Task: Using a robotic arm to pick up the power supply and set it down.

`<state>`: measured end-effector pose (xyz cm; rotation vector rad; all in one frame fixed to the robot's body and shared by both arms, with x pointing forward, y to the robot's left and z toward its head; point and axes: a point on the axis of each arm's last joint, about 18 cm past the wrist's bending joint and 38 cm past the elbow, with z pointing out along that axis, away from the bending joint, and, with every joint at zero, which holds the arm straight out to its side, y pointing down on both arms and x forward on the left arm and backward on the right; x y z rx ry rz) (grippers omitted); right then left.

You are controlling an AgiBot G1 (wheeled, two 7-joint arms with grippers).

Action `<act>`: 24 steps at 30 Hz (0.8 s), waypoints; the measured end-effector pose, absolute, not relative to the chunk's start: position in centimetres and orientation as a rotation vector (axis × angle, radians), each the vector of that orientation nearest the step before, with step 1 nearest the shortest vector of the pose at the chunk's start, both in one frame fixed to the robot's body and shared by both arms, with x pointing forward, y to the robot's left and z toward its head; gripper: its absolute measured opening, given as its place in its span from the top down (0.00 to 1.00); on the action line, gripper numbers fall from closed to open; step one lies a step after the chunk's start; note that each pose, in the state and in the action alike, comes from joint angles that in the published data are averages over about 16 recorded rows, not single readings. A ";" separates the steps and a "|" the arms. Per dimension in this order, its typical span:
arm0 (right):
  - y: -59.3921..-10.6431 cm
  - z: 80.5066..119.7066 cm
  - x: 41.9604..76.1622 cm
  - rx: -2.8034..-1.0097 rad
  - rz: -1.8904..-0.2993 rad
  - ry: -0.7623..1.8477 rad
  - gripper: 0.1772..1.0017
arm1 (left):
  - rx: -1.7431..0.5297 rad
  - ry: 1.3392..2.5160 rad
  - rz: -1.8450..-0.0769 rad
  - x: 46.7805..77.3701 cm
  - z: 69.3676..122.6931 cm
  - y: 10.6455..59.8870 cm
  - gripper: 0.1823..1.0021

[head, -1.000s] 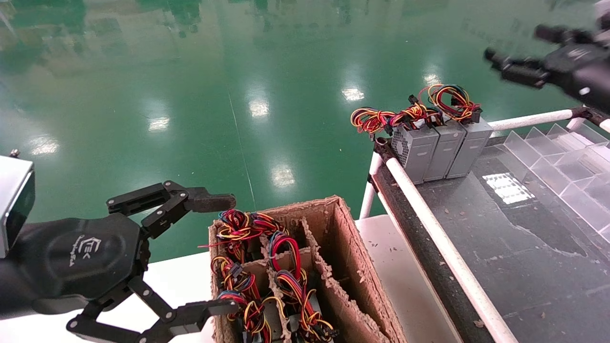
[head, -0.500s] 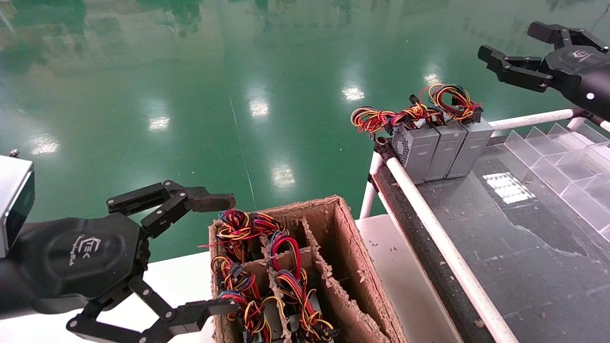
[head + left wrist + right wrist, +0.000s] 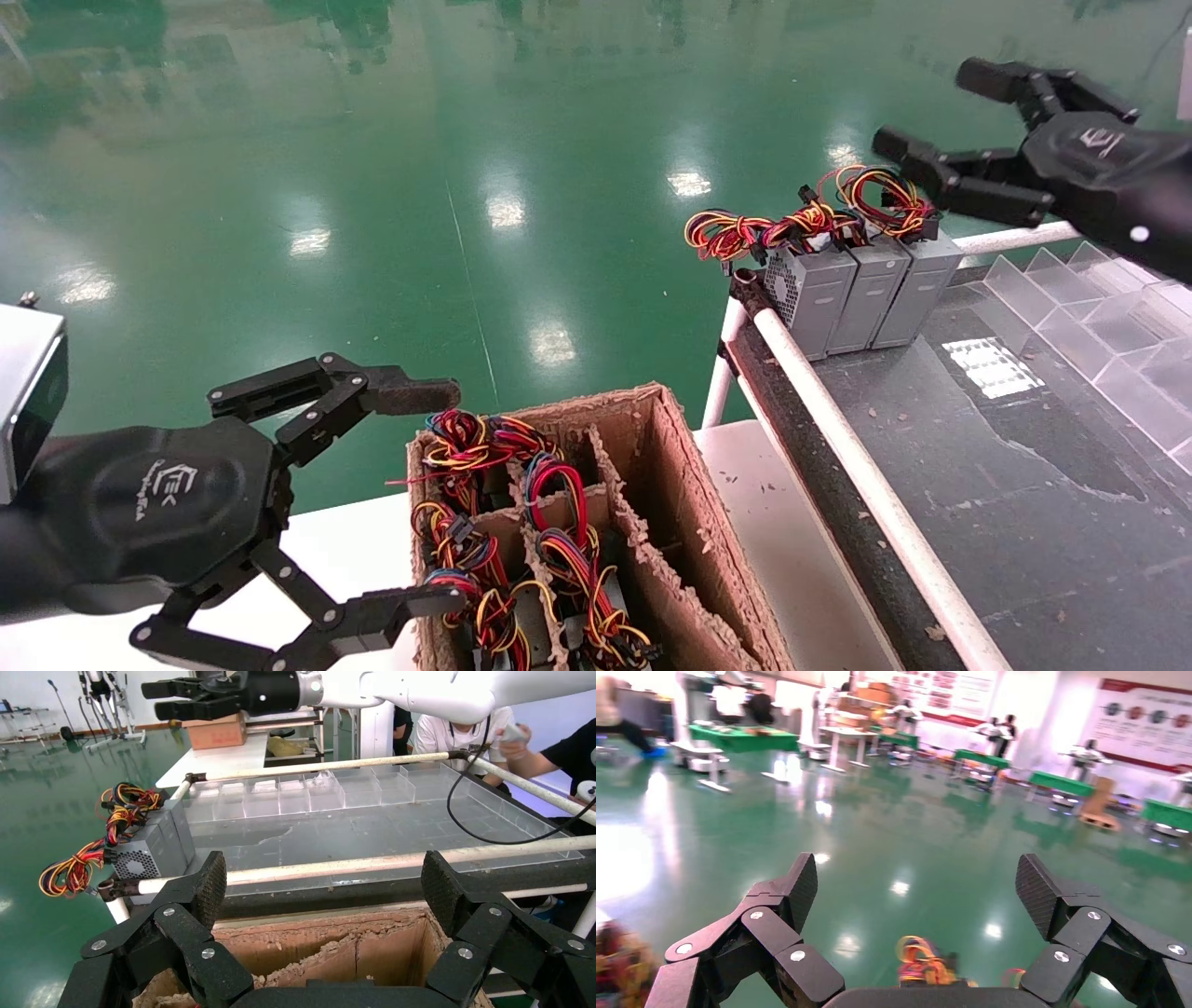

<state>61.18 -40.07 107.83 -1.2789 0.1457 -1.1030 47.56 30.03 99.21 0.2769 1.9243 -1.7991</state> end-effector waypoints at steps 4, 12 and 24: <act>-38.9 107.1 59.9 -1.306 -1.051 0.096 0.00 | 0.277 1.924 -1.799 47.6 99.2 30.0 0.00; -36.5 105.4 57.0 -1.371 -0.934 -0.001 0.00 | 0.277 1.924 -1.799 47.6 99.2 30.0 0.00; -32.9 102.2 52.0 -1.490 -0.731 -0.136 0.00 | 0.277 1.924 -1.799 47.6 99.2 30.0 0.00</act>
